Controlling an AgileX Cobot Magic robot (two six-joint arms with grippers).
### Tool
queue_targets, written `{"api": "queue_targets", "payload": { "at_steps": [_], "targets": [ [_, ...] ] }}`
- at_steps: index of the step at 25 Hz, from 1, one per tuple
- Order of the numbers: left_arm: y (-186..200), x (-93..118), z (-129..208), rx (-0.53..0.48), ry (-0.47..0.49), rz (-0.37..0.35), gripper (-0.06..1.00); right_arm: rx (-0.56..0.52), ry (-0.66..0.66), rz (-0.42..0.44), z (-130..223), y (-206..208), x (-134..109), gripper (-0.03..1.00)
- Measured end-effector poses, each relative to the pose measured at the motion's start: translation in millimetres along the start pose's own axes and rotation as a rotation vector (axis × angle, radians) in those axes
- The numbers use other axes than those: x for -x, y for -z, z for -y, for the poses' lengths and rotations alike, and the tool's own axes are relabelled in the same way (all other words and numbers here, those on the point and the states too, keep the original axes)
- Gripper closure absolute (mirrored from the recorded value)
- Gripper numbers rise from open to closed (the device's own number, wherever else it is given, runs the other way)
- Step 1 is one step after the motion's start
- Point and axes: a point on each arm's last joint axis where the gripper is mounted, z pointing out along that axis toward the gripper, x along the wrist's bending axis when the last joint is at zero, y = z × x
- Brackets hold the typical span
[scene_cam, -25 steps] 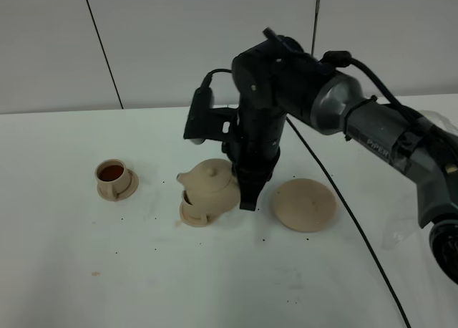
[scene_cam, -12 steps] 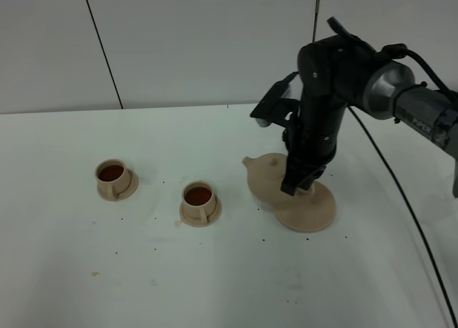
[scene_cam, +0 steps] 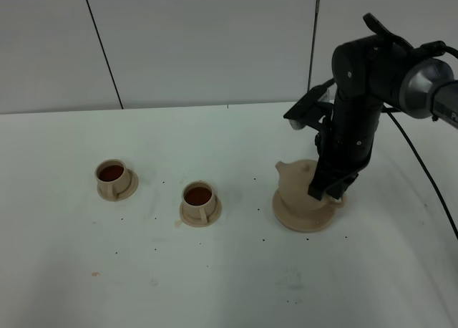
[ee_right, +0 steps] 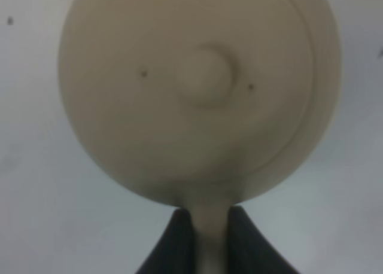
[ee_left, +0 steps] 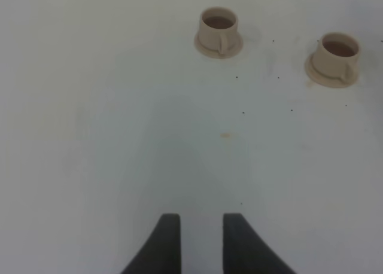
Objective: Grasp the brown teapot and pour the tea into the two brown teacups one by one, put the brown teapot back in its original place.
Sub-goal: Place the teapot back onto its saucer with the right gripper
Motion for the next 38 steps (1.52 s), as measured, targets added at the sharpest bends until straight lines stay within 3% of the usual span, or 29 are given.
{"api": "queue_targets", "payload": {
  "at_steps": [11,38],
  "targets": [
    [0.0,0.0,0.0,0.0,0.0,0.0,0.7,0.105,0.0,0.082,13.9,-9.1,-6.9,0.88],
    [0.0,0.0,0.0,0.0,0.0,0.0,0.7,0.13,-0.032,0.049,9.3,-31.6,-6.6,0.88]
  ]
}}
